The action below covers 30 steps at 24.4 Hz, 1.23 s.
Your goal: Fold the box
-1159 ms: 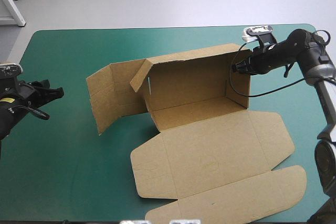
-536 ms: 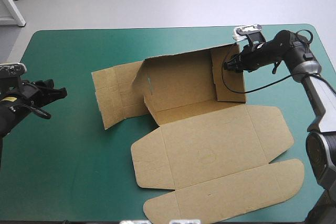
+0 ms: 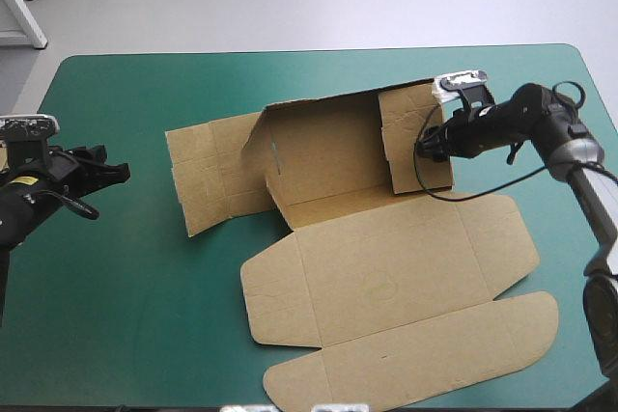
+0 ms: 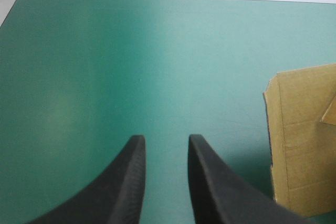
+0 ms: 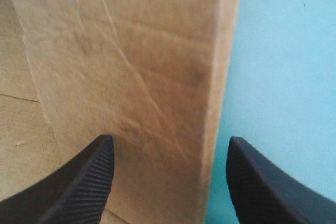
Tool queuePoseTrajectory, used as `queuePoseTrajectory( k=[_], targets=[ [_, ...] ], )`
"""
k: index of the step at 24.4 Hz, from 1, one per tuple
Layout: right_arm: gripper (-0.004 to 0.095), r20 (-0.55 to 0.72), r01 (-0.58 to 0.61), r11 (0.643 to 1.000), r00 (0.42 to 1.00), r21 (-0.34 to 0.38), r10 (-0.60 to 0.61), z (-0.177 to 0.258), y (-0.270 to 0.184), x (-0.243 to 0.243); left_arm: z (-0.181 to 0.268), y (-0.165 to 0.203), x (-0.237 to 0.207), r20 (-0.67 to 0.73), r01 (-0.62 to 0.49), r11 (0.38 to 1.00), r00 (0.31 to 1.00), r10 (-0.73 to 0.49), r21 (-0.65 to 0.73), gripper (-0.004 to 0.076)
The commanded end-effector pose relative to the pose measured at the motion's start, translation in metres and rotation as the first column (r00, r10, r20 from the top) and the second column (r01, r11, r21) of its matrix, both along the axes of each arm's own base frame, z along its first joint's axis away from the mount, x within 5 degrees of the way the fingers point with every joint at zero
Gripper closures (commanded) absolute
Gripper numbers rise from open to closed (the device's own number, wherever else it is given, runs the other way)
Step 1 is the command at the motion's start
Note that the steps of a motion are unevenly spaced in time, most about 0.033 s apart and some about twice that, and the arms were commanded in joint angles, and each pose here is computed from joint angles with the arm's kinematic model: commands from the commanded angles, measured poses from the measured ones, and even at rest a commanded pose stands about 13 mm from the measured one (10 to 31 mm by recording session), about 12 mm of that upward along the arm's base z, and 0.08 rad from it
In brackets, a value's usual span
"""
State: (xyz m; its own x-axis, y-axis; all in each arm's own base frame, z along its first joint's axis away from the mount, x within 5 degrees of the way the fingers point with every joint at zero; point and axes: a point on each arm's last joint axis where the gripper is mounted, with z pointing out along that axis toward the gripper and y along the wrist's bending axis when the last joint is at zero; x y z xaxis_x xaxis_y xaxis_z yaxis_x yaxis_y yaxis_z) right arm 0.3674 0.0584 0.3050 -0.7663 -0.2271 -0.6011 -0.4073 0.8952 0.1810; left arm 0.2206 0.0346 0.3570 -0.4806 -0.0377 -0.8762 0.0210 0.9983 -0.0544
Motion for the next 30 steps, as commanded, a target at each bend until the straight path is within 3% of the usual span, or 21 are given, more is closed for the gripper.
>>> queuePoseTrajectory(
  k=[1,3,5,7,8,12,18,22,30],
  targets=[
    [0.0333,0.184,0.032,0.999,0.982,0.044,-0.040,0.011,-0.002,-0.024,0.015,-0.001,0.004,0.090,-0.016,1.000,0.996,0.017,-0.011,0.0519],
    [0.0368,0.264,0.065,0.995,0.961,0.073,-0.082,-0.004,-0.004,-0.036,0.014,-0.005,0.006,0.086,0.007,1.000,0.996,-0.007,0.001,0.0519],
    [0.0492,0.282,0.063,0.994,0.956,0.092,-0.086,-0.016,-0.003,-0.037,0.013,-0.006,0.006,0.079,0.017,1.000,0.997,-0.017,0.007,0.0519],
    [0.0837,0.280,0.068,0.992,0.955,0.103,-0.095,-0.017,-0.002,-0.033,0.013,-0.006,0.006,0.077,0.018,1.000,0.997,-0.018,0.007,0.0519],
    [0.0930,0.284,0.067,0.993,0.954,0.097,-0.092,-0.017,-0.003,-0.032,0.013,-0.006,0.006,0.075,0.019,1.000,0.997,-0.020,0.006,0.0519],
    [0.0917,0.263,0.092,0.992,0.958,0.085,-0.112,-0.003,-0.004,-0.028,0.012,-0.006,0.006,0.073,0.021,1.000,0.997,-0.021,0.001,0.0519],
    [0.0915,0.173,0.133,0.991,0.977,-0.018,-0.128,0.029,-0.011,-0.022,0.013,-0.007,0.006,0.076,0.022,1.000,0.997,-0.022,-0.007,0.0519],
    [0.0915,0.100,0.111,0.993,0.989,-0.034,-0.107,0.044,-0.010,-0.014,0.013,-0.009,0.007,0.078,0.029,0.999,0.997,-0.027,-0.016,0.0519],
    [0.0915,-0.100,0.077,0.993,0.991,-0.084,-0.086,0.039,-0.007,0.018,0.012,-0.015,0.006,0.064,0.069,0.998,0.996,-0.069,-0.004,0.0519]
  ],
)
